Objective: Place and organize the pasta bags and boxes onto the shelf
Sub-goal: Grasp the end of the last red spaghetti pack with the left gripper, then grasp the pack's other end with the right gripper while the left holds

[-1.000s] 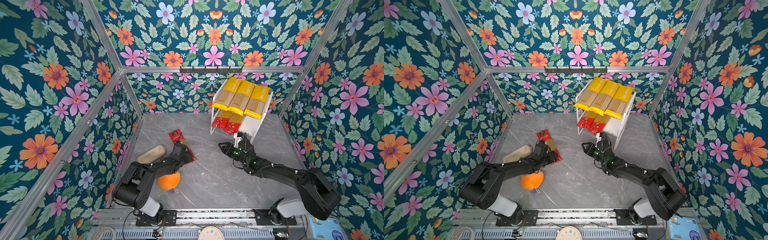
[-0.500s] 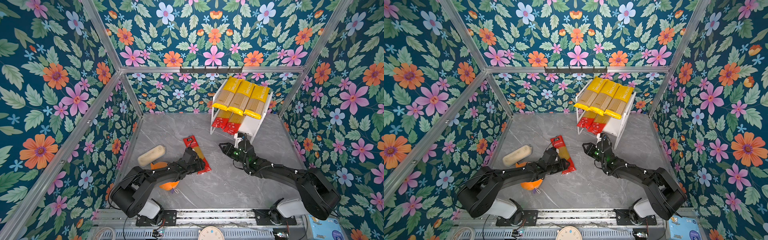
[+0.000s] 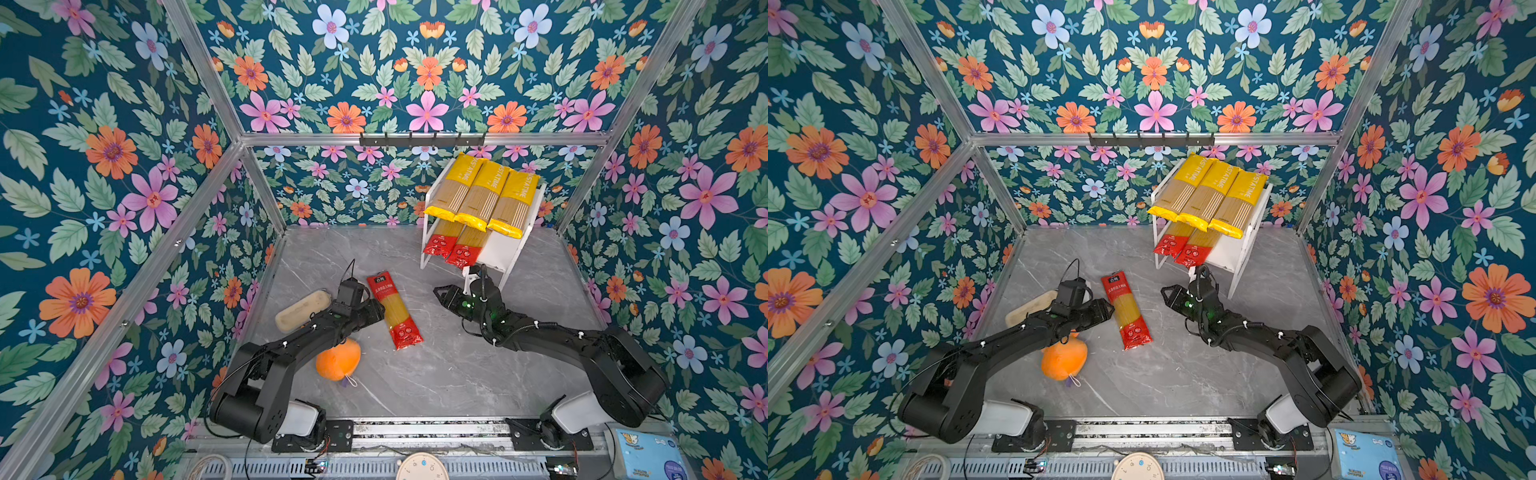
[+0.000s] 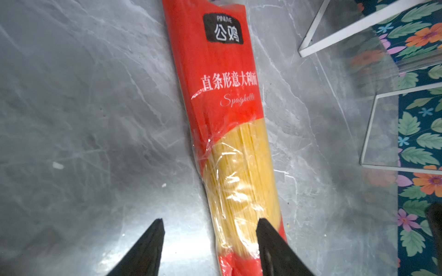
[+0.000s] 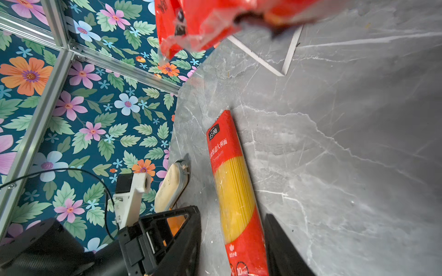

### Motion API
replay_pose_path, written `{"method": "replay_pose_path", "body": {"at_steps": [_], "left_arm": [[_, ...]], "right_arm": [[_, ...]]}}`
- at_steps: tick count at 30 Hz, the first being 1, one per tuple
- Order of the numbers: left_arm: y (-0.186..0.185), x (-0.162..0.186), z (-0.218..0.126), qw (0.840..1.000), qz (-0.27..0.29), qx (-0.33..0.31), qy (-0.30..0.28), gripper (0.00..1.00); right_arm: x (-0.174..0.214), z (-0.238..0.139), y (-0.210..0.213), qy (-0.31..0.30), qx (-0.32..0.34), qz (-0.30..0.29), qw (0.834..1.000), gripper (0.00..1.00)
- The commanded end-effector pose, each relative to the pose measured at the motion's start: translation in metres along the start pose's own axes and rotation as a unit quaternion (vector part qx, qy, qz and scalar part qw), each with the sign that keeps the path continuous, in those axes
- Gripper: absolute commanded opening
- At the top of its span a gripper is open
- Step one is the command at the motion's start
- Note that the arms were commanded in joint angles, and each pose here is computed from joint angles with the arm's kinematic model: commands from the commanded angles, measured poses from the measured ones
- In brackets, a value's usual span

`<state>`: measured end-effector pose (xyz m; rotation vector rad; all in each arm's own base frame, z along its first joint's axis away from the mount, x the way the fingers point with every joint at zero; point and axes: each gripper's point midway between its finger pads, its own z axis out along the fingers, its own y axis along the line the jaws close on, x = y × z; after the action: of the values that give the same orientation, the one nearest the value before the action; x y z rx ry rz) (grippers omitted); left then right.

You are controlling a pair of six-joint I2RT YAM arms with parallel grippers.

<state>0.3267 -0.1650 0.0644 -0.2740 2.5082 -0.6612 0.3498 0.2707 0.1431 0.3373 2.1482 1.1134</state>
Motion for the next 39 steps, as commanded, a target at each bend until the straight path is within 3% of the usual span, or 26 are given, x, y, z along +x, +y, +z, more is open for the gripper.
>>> {"method": "replay_pose_path", "body": {"at_steps": [1, 7, 14, 25, 34, 39], "left_arm": [[0.002, -0.013, 0.015, 0.999, 0.032, -0.006, -0.007, 0.64], [0.017, -0.013, 0.045, 0.998, 0.045, -0.051, 0.009, 0.63], [0.01, 0.058, 0.059, 0.996, 0.045, -0.035, 0.072, 0.63], [0.009, 0.136, 0.031, 0.993, 0.023, -0.022, 0.113, 0.62], [0.004, 0.118, 0.009, 0.995, 0.046, -0.023, 0.083, 0.63], [0.002, 0.097, 0.013, 0.997, 0.023, -0.003, 0.07, 0.62]], "right_arm": [[0.003, 0.003, 0.005, 0.008, -0.009, 0.012, 1.0, 0.44], [0.007, 0.0, 0.007, 0.012, -0.008, 0.01, 1.0, 0.44], [0.011, 0.002, -0.004, 0.014, 0.005, 0.009, 1.0, 0.44], [0.022, 0.015, -0.009, 0.03, 0.008, 0.02, 0.999, 0.44], [0.052, 0.041, -0.025, 0.074, 0.038, 0.0, 0.997, 0.44], [0.074, 0.054, -0.035, 0.11, 0.05, -0.007, 0.993, 0.44]]}}
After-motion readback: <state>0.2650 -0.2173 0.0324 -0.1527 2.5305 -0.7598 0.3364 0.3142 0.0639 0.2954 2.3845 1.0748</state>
